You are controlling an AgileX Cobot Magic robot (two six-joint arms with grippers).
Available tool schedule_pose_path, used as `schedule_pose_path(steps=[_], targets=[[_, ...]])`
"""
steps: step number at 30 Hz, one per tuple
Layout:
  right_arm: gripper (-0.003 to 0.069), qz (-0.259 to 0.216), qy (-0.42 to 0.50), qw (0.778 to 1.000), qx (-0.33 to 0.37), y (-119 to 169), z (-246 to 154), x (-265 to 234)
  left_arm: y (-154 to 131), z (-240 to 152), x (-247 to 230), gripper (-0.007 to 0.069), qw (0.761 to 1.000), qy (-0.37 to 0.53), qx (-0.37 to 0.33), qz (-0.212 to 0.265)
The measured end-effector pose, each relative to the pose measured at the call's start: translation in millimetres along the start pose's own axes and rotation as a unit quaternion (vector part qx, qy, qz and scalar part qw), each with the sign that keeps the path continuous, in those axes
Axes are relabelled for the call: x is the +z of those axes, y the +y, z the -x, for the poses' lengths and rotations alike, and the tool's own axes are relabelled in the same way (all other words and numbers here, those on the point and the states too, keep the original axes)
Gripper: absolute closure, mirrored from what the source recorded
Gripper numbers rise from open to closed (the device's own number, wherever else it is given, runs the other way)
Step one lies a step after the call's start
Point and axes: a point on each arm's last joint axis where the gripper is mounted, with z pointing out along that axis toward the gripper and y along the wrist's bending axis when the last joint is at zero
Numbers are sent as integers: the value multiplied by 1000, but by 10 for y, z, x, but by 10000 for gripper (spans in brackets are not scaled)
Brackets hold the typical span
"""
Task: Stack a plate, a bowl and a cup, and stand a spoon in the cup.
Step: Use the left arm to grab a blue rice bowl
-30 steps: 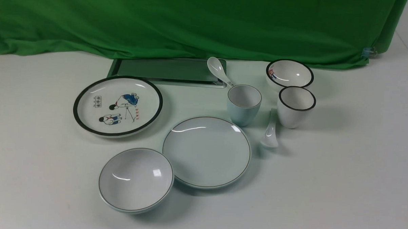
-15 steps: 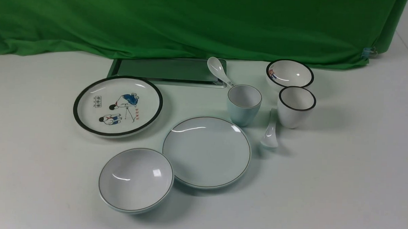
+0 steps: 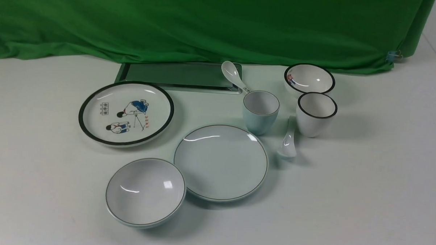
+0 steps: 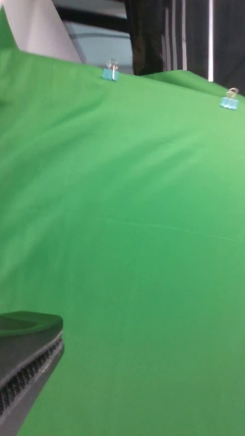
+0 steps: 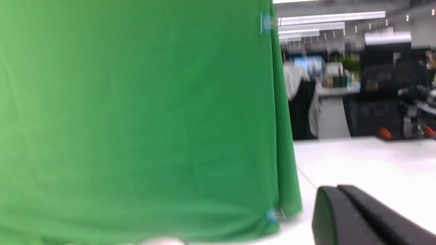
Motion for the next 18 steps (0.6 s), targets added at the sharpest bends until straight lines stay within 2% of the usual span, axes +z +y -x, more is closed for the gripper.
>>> schedule_pose_path(steps=[4, 6, 7, 8, 9, 10, 11, 12, 14, 18], targets=[[631, 14, 123, 992, 17, 53, -191, 470, 48, -235, 409, 667, 994, 104, -3, 21], [631, 38, 199, 979, 16, 156, -309, 652, 55, -410, 598, 664, 981, 192, -10, 32], [631, 42, 202, 978, 15, 169, -297, 652, 52, -418, 616, 664, 977, 208, -10, 34], [631, 82, 270, 959, -16, 334, -401, 802, 7, -564, 756, 664, 953, 302, 2, 32], [631, 89, 278, 956, -26, 354, -399, 817, -1, -570, 770, 664, 947, 318, 5, 32], [631, 110, 302, 946, -46, 439, -452, 865, -41, -661, 838, 664, 930, 367, 18, 24], [631, 164, 356, 914, -104, 650, -539, 958, -120, -794, 931, 662, 894, 446, 37, 9], [631, 170, 359, 911, -110, 673, -562, 965, -132, -806, 950, 662, 893, 449, 39, 6], [631, 234, 419, 860, -174, 961, -668, 1046, -244, -1087, 1068, 654, 845, 533, 46, -10], [631, 290, 497, 783, -236, 1314, -764, 1175, -362, -1501, 1204, 582, 806, 590, 52, -24]])
